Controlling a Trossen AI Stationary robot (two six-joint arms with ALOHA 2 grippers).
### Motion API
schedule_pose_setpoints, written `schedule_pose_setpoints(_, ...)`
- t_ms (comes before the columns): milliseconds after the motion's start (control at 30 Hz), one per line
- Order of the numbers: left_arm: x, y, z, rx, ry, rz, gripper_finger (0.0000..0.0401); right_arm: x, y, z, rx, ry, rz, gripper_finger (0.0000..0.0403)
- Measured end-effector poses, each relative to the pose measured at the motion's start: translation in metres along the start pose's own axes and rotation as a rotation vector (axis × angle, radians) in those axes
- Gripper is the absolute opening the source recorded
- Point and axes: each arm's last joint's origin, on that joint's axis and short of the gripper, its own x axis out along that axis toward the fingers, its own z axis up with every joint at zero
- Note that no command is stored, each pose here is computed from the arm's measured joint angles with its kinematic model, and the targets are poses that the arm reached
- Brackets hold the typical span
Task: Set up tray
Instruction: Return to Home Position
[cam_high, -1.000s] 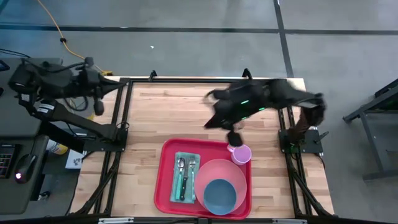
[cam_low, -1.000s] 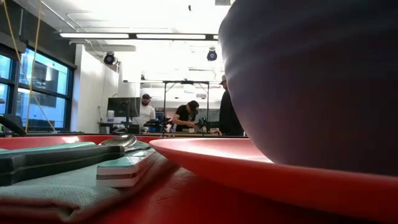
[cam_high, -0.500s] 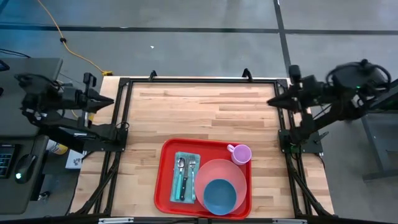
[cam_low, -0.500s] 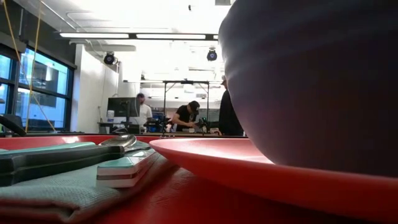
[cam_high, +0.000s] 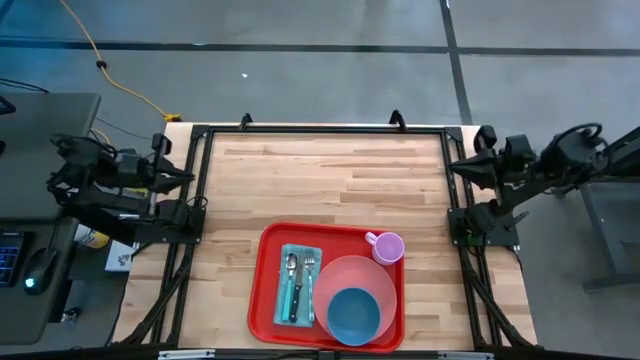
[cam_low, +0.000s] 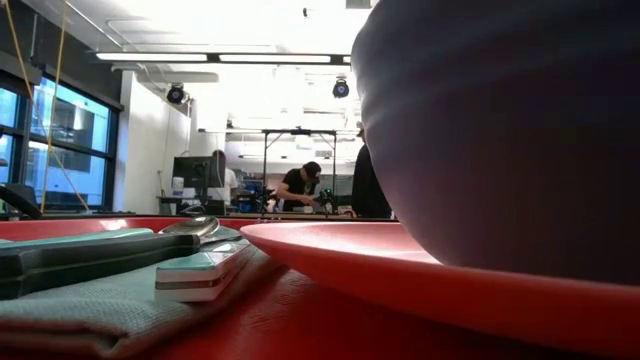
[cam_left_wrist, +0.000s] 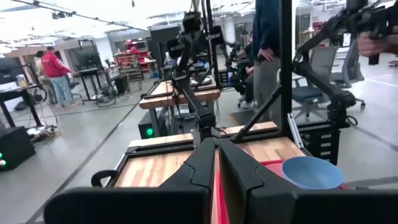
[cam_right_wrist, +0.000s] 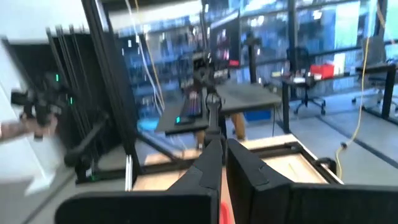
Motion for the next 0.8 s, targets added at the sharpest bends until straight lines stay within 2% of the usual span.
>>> schedule_pose_setpoints(167,0.023,-0.006,-0.019,0.014,-0.010,0.000,0.0055,-0.011,-0.013,-0.042,0.041,-0.112,-0.011,0.0000)
schedule_pose_setpoints(333,0.050,-0.014,-0.054,-0.016,-0.061,0.006,0.0055,-0.019,-0.021,-0.072,0.074,-0.156,-0.020,0.0000)
schedule_pose_setpoints(600,0.068,-0.023,-0.108,-0.108,-0.131,0.050,0.0055,-0.032,-0.029,-0.082,0.066,-0.197,0.007,0.0000)
schedule_pose_setpoints(800,0.074,-0.027,-0.138,-0.118,-0.153,0.092,0.0055,-0.040,-0.032,-0.085,0.062,-0.195,0.023,0.0000)
